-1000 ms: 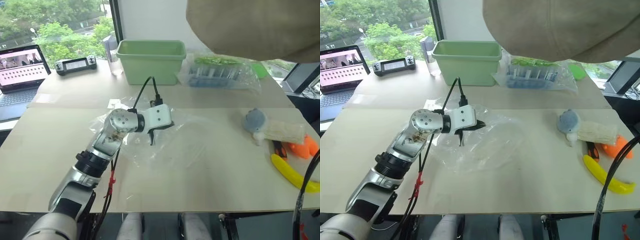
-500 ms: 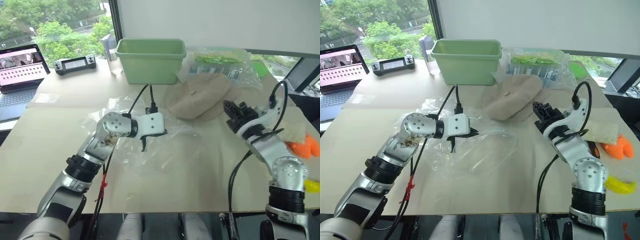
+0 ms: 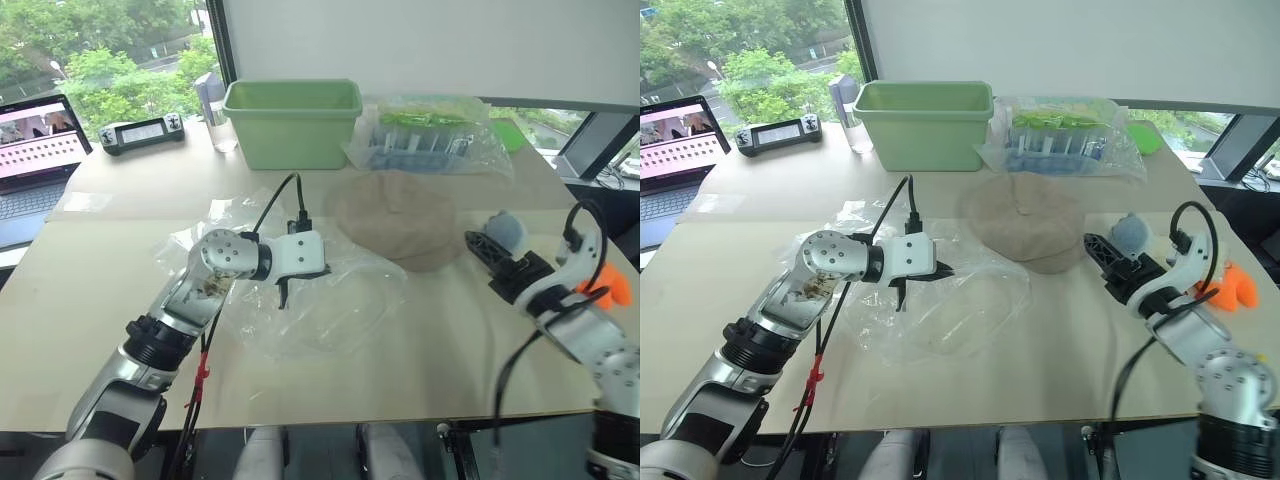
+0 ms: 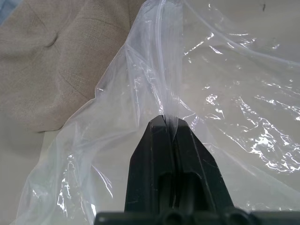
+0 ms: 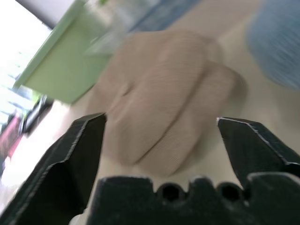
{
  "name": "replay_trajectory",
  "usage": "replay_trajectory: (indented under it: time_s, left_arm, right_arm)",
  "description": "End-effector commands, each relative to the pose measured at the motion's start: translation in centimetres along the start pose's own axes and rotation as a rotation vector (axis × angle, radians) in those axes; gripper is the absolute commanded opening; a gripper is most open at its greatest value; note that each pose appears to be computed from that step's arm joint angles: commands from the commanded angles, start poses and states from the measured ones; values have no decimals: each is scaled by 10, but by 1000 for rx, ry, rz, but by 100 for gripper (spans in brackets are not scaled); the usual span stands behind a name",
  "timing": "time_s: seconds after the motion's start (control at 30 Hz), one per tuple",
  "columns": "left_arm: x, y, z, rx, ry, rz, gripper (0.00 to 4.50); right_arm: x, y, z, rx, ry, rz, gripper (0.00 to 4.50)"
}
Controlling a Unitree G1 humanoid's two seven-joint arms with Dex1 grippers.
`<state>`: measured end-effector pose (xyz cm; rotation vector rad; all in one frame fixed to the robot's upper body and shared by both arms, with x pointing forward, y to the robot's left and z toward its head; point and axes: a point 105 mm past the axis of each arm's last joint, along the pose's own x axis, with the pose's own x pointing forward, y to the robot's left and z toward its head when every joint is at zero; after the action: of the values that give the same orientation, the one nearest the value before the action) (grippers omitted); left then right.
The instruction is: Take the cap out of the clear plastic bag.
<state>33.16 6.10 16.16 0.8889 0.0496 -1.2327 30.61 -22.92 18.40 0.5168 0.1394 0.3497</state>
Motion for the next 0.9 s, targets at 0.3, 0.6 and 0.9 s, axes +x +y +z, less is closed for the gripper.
replay_trajectory:
  time_s: [0.3,0.6,0.9]
  left_arm:
    - [-16,38,-51,257,181,174,430]
    - [-19,30,10,-343,-333,176,446]
    - [-63,24,39,-666,-604,57,446]
  right_arm:
    - [-3,50,31,-171,-25,184,450]
    - [-7,57,35,-213,-19,225,450]
    - [-8,59,43,-257,-14,254,450]
